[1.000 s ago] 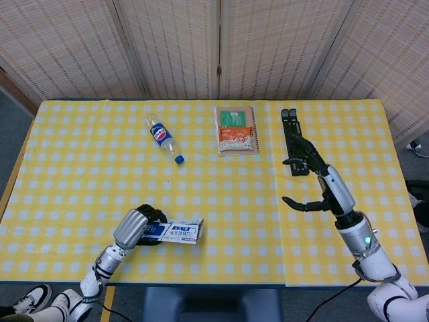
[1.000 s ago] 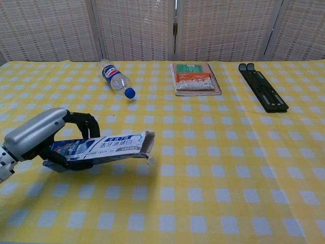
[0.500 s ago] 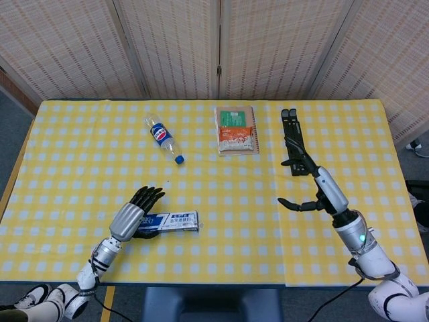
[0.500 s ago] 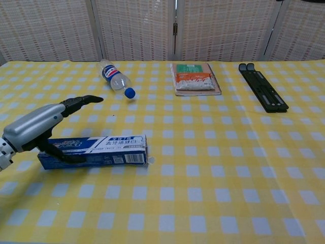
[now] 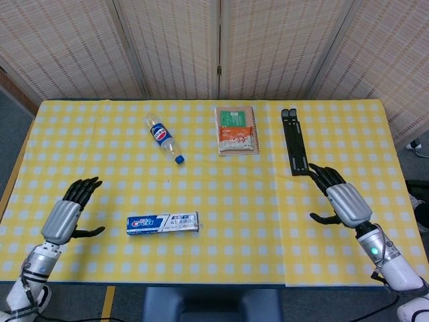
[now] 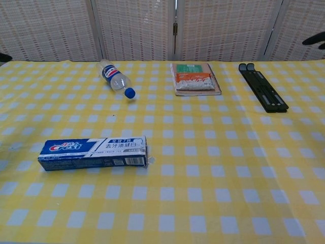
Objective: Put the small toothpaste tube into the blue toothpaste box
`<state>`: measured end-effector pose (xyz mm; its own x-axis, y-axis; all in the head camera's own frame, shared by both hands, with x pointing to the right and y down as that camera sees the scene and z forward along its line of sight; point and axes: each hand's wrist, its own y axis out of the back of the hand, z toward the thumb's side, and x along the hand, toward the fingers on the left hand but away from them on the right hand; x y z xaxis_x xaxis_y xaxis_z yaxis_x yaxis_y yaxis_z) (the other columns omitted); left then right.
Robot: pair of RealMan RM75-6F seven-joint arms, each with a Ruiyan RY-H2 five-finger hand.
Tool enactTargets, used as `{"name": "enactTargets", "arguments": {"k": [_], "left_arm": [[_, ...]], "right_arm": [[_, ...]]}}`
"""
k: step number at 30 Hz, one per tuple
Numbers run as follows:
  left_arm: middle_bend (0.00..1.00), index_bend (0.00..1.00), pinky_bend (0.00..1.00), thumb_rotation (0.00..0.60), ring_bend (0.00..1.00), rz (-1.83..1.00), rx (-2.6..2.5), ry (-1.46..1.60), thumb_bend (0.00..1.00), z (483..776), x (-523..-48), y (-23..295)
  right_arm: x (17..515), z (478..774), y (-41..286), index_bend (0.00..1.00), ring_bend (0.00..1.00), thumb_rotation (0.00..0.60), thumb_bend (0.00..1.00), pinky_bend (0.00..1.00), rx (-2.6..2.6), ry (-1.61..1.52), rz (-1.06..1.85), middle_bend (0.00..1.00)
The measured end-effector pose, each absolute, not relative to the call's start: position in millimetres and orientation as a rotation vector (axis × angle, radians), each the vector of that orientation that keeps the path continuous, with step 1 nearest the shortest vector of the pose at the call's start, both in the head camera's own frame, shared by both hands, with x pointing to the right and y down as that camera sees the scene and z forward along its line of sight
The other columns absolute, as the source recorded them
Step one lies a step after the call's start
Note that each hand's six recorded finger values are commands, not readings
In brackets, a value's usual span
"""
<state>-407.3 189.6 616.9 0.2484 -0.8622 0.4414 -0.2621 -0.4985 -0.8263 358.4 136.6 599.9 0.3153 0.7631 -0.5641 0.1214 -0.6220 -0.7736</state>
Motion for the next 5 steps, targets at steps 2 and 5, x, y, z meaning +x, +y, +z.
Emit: {"name": "enactTargets", "arguments": {"k": [2, 5], "left_arm": [[0.08, 0.05, 0.0, 0.6, 0.0, -1.333, -1.802, 1.009, 0.09, 608.2, -425.7, 197.6], [0.08, 0.04, 0.0, 0.6, 0.0, -1.413, -1.676, 0.956, 0.09, 601.0, -437.2, 211.5]], "right_arm": [[382.6, 604.0, 147.2, 0.0, 0.0, 0.6, 0.27, 0.0, -1.793, -0.73, 1.457, 0.0], [402.8, 606.8, 157.9, 0.0, 0.0, 0.6, 0.27, 0.0, -1.649, -0.682, 1.557, 0.0]]}}
